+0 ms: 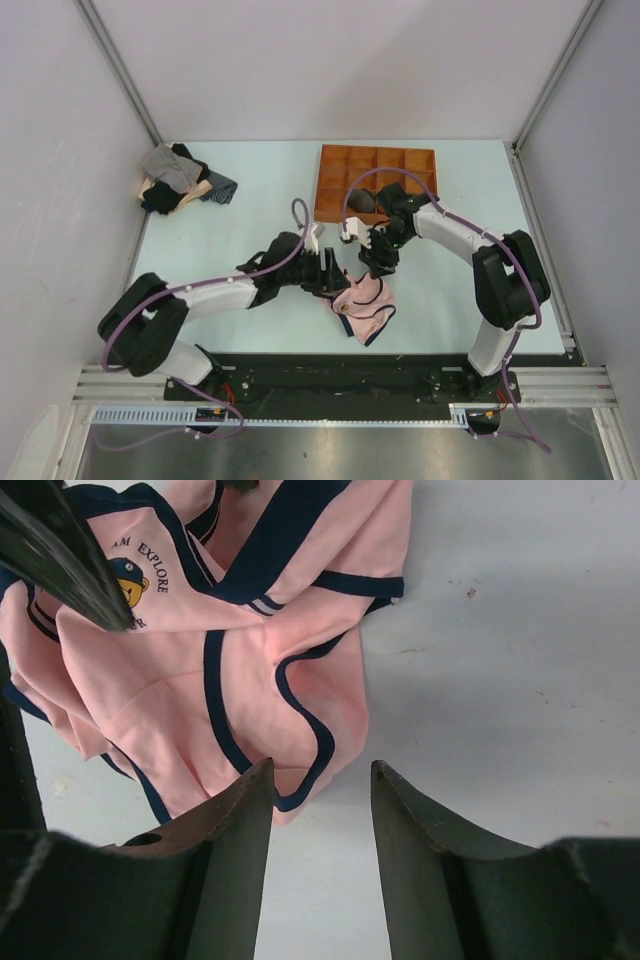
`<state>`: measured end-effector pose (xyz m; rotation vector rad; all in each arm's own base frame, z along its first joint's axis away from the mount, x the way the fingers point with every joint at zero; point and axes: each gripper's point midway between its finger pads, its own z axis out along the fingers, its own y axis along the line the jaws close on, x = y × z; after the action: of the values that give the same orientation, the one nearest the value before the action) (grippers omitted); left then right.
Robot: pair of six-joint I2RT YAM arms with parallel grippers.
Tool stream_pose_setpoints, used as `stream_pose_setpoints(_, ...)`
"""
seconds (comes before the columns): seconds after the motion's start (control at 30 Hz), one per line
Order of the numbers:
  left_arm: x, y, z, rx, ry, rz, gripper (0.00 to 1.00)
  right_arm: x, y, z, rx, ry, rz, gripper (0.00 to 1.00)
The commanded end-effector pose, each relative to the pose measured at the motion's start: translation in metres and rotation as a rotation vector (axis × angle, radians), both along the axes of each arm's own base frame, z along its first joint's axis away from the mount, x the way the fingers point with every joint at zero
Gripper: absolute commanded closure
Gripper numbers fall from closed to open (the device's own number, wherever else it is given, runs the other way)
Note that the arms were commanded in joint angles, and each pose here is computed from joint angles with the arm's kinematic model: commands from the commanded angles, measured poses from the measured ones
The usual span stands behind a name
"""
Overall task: Roll the underwear
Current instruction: Flatten out the underwear at the corner of the board.
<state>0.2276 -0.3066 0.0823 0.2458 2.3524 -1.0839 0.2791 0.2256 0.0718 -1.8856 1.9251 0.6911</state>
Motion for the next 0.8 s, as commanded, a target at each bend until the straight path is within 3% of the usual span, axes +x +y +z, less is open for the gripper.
stream_pose_setpoints(0.0, 0.015, -0.023, 0.006, 0.009, -0.038, 0.003, 0.34, -0.014, -0.003, -0.012, -0.002, 0.076, -0.015, 0.56)
stream_pose_setpoints(0.07, 0.018, -0.023, -0.006, 0.061, -0.029, 0.016, 0.43, -0.013, -0.002, -0.014, 0.001, 0.084, -0.050, 0.63)
stream_pose_setpoints(0.23, 0.021, -0.020, -0.017, 0.132, -0.041, 0.026, 0.59, 0.001, -0.011, -0.016, -0.005, 0.077, -0.178, 0.93)
stream_pose_setpoints(0.3, 0.024, -0.019, -0.017, 0.146, -0.058, 0.025, 0.79, 0.008, -0.017, -0.009, 0.024, 0.087, -0.241, 1.00)
stream_pose_setpoints(0.37, 0.032, -0.021, -0.009, 0.152, -0.096, 0.019, 1.00, 0.016, -0.029, -0.001, 0.049, 0.079, -0.310, 1.00)
stream_pose_setpoints(0.57, 0.067, -0.043, 0.047, 0.024, -0.217, -0.034, 1.00, 0.027, -0.076, 0.006, 0.050, 0.058, -0.546, 1.00)
stream_pose_setpoints(0.77, 0.091, -0.070, 0.064, -0.165, -0.224, -0.173, 1.00, 0.018, -0.124, -0.012, 0.001, 0.098, -0.686, 0.96)
